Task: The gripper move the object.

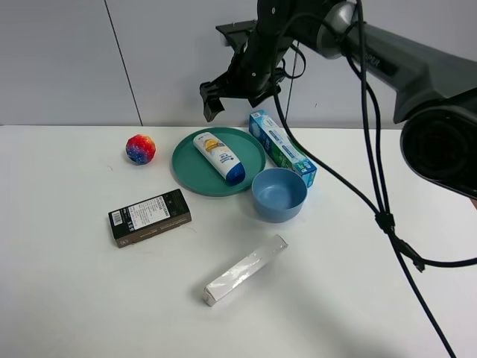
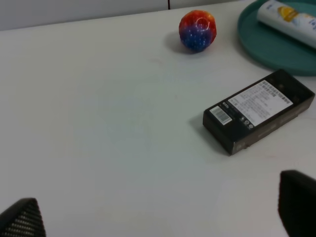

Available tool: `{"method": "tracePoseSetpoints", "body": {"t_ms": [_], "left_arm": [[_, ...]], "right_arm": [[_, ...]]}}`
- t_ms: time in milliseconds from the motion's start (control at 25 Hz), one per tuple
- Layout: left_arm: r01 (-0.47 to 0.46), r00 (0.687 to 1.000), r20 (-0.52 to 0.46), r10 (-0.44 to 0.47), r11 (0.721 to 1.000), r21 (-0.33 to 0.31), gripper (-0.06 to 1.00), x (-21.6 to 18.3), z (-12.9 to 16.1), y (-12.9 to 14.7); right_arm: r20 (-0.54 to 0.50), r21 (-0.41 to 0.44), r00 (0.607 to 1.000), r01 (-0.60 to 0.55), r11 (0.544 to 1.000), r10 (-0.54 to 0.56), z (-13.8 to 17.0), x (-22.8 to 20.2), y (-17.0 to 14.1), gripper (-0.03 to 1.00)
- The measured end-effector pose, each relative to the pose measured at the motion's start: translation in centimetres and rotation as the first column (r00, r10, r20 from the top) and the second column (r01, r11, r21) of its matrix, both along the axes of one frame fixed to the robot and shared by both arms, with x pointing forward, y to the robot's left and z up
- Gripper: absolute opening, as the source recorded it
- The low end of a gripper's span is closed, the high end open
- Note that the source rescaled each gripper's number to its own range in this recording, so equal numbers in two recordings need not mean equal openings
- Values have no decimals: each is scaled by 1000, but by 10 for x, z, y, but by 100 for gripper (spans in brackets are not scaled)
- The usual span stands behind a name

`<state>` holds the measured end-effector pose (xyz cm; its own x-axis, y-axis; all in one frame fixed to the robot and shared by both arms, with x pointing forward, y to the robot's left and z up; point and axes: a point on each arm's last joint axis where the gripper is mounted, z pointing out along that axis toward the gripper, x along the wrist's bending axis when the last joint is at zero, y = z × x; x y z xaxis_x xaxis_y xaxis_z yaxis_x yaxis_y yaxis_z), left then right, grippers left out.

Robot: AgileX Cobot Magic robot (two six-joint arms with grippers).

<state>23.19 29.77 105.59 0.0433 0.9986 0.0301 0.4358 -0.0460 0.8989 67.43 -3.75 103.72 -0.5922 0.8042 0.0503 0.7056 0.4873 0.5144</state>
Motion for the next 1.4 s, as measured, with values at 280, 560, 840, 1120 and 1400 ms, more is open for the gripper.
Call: {"method": "tracePoseSetpoints", "body": {"t_ms": [280, 560, 840, 1120, 1400], "left_arm": [[0, 1000, 0, 0, 1000, 0, 100, 0, 0, 0], [0, 1000, 0, 0, 1000, 0, 100, 0, 0, 0], [0, 1000, 0, 0, 1000, 0, 100, 0, 0, 0], [0, 1000, 0, 0, 1000, 0, 100, 0, 0, 0], [0, 1000, 0, 0, 1000, 0, 100, 0, 0, 0]], "right_arm": [[80, -27, 997, -13, 1000, 15, 71, -31, -17, 96], [192, -93, 981, 54, 994, -35, 125, -52, -49, 96], [203, -84, 966, 180, 980, -160, 150, -69, -107, 96], [102, -136, 948, 314, 940, -302, 134, -114, -174, 96], [20, -167, 895, 443, 881, -446, 101, -201, -233, 96]]}}
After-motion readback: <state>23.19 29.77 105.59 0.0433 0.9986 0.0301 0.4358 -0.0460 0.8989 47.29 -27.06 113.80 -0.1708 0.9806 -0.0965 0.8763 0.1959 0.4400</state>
